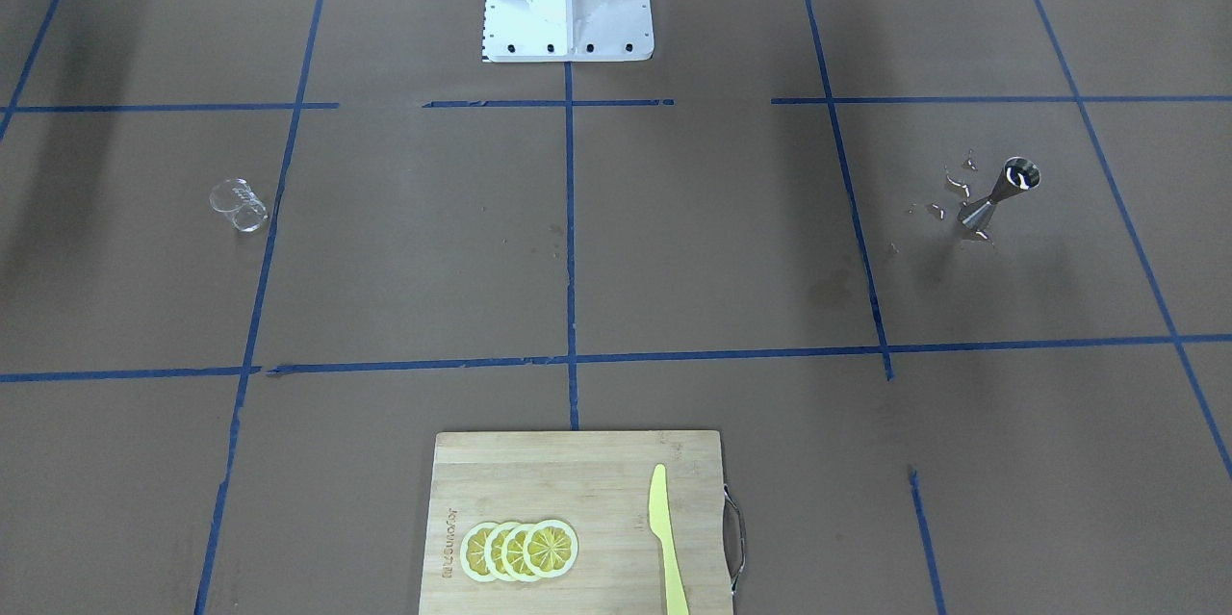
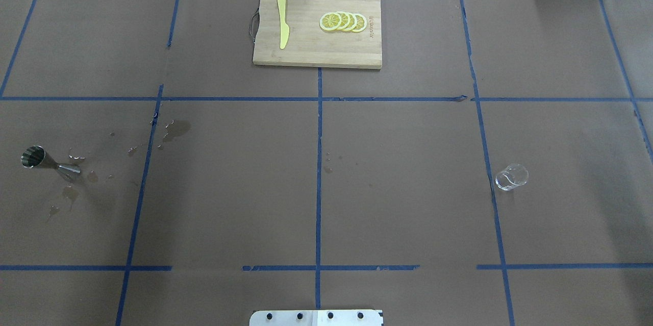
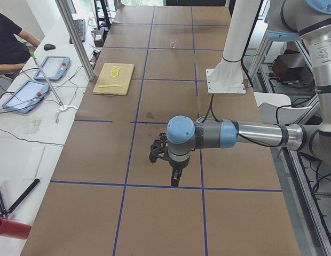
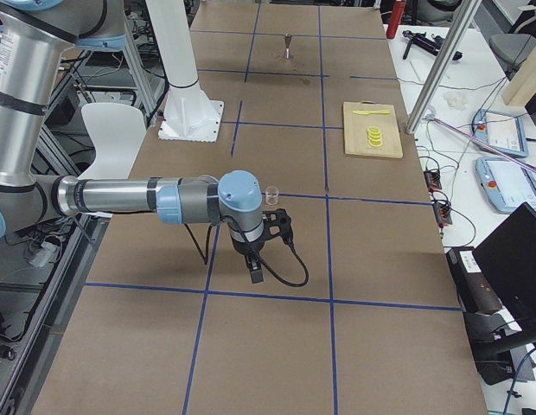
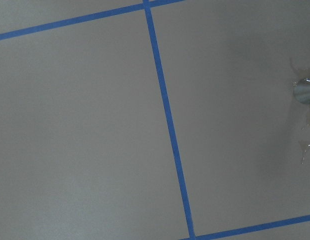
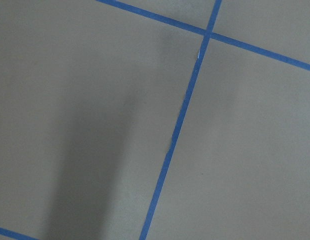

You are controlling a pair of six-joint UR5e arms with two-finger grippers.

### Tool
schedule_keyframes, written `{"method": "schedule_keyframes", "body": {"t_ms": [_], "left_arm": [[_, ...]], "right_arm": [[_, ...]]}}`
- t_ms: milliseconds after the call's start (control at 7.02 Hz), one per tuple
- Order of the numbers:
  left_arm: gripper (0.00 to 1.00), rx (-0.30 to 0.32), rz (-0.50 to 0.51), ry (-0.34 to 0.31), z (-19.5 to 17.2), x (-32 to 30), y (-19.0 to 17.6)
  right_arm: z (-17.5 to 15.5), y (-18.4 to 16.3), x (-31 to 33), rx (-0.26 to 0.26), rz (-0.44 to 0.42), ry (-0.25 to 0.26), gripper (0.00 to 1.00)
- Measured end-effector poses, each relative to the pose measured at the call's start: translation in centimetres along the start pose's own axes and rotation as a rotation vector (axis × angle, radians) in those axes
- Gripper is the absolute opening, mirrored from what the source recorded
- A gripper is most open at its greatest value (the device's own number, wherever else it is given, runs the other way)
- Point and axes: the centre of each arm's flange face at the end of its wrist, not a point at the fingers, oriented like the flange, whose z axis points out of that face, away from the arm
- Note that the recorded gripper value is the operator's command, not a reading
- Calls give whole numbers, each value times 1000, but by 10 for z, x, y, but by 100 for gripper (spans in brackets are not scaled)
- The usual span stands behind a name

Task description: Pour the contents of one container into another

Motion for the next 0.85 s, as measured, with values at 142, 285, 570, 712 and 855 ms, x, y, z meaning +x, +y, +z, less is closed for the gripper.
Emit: {"method": "schedule_keyframes", "body": {"t_ms": [142, 285, 570, 712, 855], "left_arm": [[100, 0, -4, 1, 0, 0, 0], [100, 2, -7, 1, -1, 0, 0], [100, 5, -9, 0, -3, 0, 1], [100, 6, -9, 0, -3, 0, 1], [100, 6, -9, 0, -3, 0, 1]], "right_arm": [[0, 0, 2, -4, -1, 16, 100], [0, 1, 2, -6, 1, 20, 100], [2, 2, 1, -8, 12, 6, 100], [2, 3, 0, -7, 17, -7, 100], [3, 3, -1, -5, 21, -17, 100]]}}
